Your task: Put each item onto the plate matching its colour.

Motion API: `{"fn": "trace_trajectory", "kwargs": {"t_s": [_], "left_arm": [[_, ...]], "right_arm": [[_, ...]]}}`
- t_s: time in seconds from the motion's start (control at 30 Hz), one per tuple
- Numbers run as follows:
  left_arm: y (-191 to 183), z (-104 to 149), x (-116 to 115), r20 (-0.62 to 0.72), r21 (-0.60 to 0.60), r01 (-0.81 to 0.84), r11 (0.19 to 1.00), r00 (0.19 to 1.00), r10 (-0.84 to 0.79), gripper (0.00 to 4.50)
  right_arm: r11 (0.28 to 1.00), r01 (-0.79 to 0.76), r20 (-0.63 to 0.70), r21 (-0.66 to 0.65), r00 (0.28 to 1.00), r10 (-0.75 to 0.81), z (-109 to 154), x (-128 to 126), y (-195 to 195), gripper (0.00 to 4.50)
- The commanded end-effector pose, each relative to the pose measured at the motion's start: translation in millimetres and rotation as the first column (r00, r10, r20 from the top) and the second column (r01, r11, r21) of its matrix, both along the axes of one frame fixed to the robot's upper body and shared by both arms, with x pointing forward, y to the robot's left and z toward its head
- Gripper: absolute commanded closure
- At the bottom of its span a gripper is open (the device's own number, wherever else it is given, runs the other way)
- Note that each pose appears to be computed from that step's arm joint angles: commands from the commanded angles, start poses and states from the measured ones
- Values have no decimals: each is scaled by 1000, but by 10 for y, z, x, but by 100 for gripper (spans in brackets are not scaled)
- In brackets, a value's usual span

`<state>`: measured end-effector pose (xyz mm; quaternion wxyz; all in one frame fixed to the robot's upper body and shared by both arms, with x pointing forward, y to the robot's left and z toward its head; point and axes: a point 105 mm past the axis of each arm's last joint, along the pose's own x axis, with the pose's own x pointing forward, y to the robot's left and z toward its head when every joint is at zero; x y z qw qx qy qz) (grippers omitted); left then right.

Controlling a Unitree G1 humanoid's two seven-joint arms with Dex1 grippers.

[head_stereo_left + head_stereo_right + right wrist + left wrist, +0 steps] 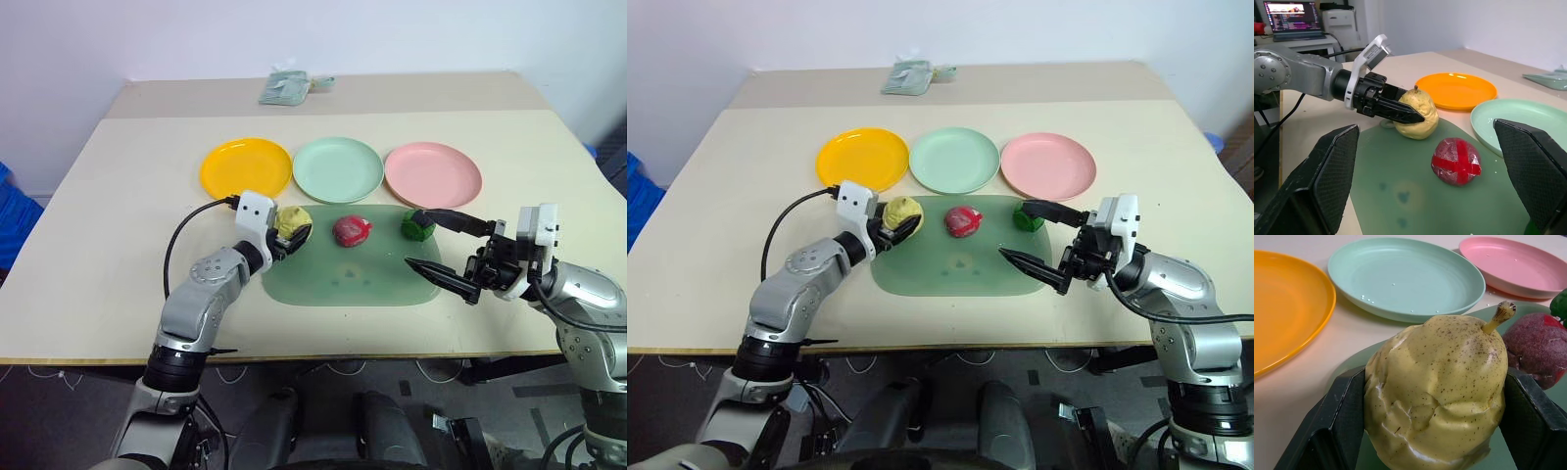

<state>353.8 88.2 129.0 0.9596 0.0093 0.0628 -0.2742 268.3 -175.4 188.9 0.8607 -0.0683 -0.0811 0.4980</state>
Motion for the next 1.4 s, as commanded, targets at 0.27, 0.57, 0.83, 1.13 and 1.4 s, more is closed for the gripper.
{"fn": "trace_trajectory", "kwargs": {"t_s": [0.27,0.57,0.83,1.13,1.4], "left_arm": [[397,482,331,169,-74,-216,974,959,226,140],[807,750,916,176,-253,-459,852,844,507,140],[918,589,1148,136,-238,-522,819,817,560,140],[830,507,1224,114,-235,-512,826,830,547,36],[775,658,1170,160,-275,-478,834,833,530,4]], "right_arm": [[1000,-7,89,17,996,5,211,39,135,0],[999,12,100,53,995,-17,241,163,203,0],[998,-2,108,55,994,-4,265,196,279,0],[998,-17,103,53,995,11,269,216,326,0],[999,-12,95,51,995,7,254,214,324,0]]}}
